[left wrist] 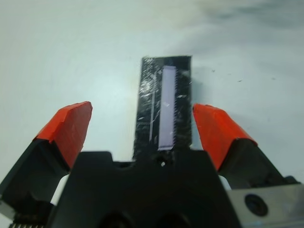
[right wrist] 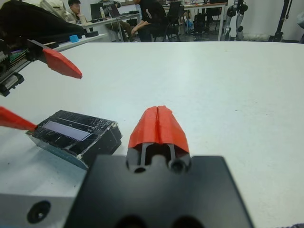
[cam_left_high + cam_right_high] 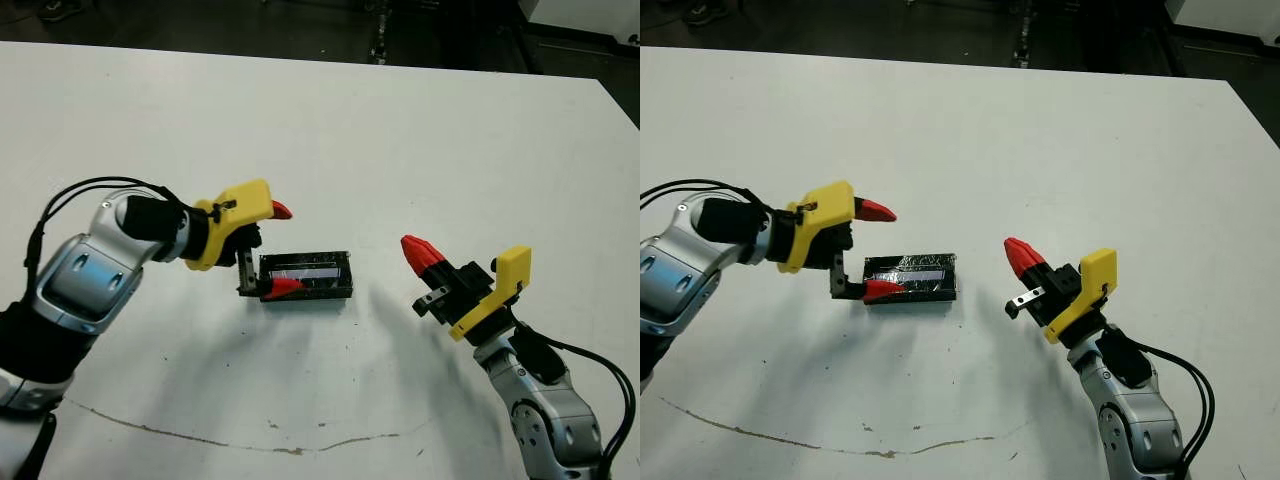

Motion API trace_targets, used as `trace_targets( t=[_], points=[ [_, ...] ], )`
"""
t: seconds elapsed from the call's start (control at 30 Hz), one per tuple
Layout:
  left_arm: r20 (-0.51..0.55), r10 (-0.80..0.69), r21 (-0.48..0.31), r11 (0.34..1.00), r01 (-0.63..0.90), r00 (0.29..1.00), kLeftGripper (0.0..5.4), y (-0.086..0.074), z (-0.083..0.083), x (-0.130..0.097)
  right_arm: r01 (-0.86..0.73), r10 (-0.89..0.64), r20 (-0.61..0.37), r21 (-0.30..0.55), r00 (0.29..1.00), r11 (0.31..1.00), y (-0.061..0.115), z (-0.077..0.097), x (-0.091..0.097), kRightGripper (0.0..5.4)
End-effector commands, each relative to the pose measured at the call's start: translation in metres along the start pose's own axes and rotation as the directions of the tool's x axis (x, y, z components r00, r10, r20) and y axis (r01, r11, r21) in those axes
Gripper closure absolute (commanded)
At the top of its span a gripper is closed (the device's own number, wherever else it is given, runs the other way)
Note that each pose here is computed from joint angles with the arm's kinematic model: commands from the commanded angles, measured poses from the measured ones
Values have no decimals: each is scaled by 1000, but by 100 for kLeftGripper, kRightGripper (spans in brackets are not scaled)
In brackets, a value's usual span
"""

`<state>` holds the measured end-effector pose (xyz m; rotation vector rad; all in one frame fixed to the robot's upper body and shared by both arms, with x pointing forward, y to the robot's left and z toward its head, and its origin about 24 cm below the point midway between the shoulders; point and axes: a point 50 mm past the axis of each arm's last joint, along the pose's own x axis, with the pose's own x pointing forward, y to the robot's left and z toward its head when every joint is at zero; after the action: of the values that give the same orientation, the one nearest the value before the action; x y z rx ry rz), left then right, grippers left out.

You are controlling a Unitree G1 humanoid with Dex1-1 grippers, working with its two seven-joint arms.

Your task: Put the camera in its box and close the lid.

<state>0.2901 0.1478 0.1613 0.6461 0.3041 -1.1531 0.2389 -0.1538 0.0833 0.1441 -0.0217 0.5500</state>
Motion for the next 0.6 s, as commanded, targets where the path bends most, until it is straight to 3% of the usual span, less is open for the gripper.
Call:
trace_targets(
  t=[0.03,0.17,0.3,0.43,0.6],
  points=[
    [43,52,-99,994,-48,998,1,-2,-9,-8,12,-12,-22,7,1000,1000,-4,-3,-3,540],
    [188,190,-267,954,-136,964,1,-6,-6,-14,18,-18,-28,7,999,1000,-4,-3,-3,540],
    [329,354,-406,890,-208,875,40,-15,0,-10,14,-14,-22,9,1000,1000,-3,-3,-2,540],
    [405,434,-483,849,-216,805,103,-26,3,-2,16,-16,-15,-12,1000,1000,-4,-3,-2,540],
    [418,463,-546,816,-191,782,176,-41,6,13,25,-25,-6,-7,1000,1000,-4,-2,-2,540]
  ],
)
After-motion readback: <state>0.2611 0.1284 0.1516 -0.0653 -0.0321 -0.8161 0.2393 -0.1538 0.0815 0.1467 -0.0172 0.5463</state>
